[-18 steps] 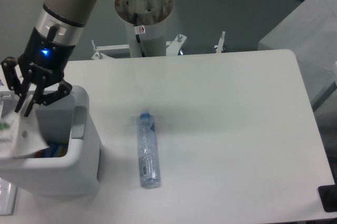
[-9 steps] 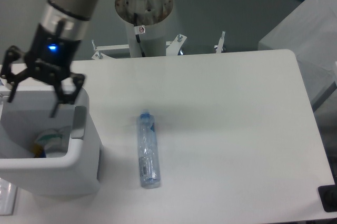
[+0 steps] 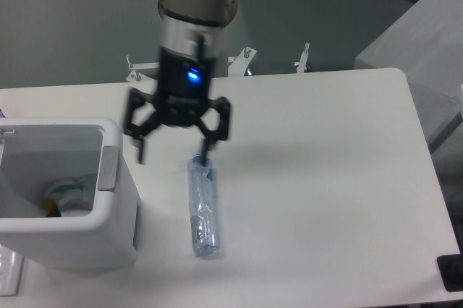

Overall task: Place the trash in the trash can
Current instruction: 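Move the gripper back and lower it onto the clear water bottle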

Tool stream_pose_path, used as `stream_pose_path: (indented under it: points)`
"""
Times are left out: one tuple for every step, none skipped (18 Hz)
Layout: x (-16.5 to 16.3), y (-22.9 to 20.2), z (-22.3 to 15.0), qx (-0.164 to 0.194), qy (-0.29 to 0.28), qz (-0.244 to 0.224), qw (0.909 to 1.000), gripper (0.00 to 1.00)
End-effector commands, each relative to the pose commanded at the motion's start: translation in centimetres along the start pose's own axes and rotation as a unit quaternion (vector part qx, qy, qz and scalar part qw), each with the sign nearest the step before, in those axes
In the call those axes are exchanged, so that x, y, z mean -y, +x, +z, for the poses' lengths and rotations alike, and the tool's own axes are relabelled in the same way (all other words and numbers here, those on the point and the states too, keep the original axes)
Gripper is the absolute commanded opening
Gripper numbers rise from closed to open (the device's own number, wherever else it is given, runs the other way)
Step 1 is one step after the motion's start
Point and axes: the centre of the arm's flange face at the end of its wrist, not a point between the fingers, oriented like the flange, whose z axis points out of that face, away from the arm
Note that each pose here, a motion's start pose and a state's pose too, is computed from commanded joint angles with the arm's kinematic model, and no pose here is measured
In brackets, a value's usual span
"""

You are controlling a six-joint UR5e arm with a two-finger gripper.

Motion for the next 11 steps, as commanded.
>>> stream_pose_path:
  points:
    - [-0.6,-0.7,1.5,0.002,-0.014,-0.007,0.9999,1.0]
    - [-1.1,-1.5,3.0,0.004,-0.028,-0.01,0.9996,1.0]
    - [-1.5,-2.4,4.6,0.006,-0.041,-0.016,0.999,1.0]
    - [-1.5,-3.1,6.1,0.007,-0.052,-0.02,0.9984,1.0]
    - [-1.5,-3.8,7.6,0.009,-0.062,-0.024,0.9977,1.0]
    - [-1.6,-4.3,9.0,0.011,-0.072,-0.027,0.9969,1.0]
    - [-1.9,-4.9,10.1,0.018,-0.081,-0.029,0.9961,1.0]
    - [-2.1,-5.5,11.2,0.029,-0.09,-0.031,0.9951,1.0]
    - [-2.4,-6.0,12.2,0.035,-0.097,-0.032,0.9941,1.0]
    - [-2.6,-6.5,13.2,0.038,-0.105,-0.033,0.9932,1.0]
    - [-3.0,-6.8,14.3,0.039,-0.112,-0.034,0.9923,1.0]
